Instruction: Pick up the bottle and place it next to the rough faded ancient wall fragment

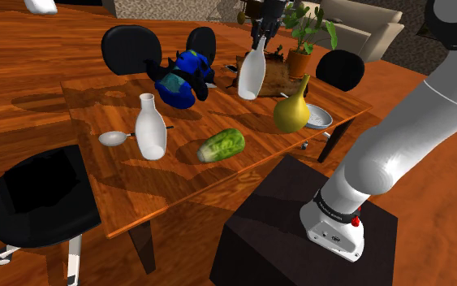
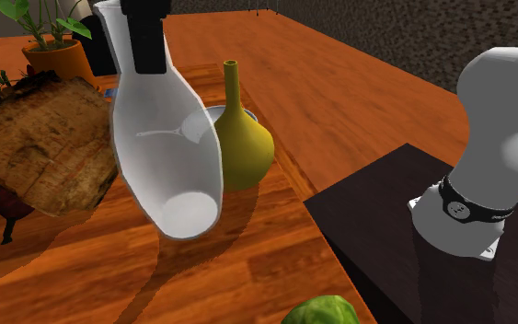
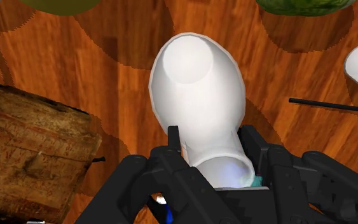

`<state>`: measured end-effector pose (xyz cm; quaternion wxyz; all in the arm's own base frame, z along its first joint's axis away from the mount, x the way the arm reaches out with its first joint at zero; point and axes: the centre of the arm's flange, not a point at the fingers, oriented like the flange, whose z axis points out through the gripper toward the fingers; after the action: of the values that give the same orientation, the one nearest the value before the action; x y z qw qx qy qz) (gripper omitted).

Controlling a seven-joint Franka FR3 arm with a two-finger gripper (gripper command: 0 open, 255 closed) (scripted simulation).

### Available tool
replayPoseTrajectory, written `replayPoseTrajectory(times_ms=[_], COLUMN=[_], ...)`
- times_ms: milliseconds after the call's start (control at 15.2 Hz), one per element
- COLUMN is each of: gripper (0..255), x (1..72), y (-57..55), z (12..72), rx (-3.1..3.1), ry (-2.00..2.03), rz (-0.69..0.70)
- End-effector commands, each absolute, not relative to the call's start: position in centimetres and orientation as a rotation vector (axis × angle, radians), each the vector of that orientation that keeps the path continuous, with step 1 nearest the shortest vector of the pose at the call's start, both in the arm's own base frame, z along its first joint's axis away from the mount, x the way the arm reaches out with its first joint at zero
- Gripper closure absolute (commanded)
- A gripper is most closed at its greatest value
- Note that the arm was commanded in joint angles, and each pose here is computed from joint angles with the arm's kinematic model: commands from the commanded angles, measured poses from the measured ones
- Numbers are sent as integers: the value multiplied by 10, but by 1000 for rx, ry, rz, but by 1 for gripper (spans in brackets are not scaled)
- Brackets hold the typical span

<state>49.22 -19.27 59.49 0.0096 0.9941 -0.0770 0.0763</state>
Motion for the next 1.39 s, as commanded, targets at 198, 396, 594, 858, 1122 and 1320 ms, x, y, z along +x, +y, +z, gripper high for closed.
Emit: replayPoseTrajectory(times_ms=[198,396,594,858,1122,1320], gripper=[255,255,255,255,255,255], x=[491,491,491,491,491,491], y=[-193,-193,-193,-193,-193,-193], z=[621,637,653,674,695,711], rx=[3104,3104,3104,3104,3104,3104], ry=[-240,-240,-240,-240,-240,-240], rz=[238,238,238,238,238,238])
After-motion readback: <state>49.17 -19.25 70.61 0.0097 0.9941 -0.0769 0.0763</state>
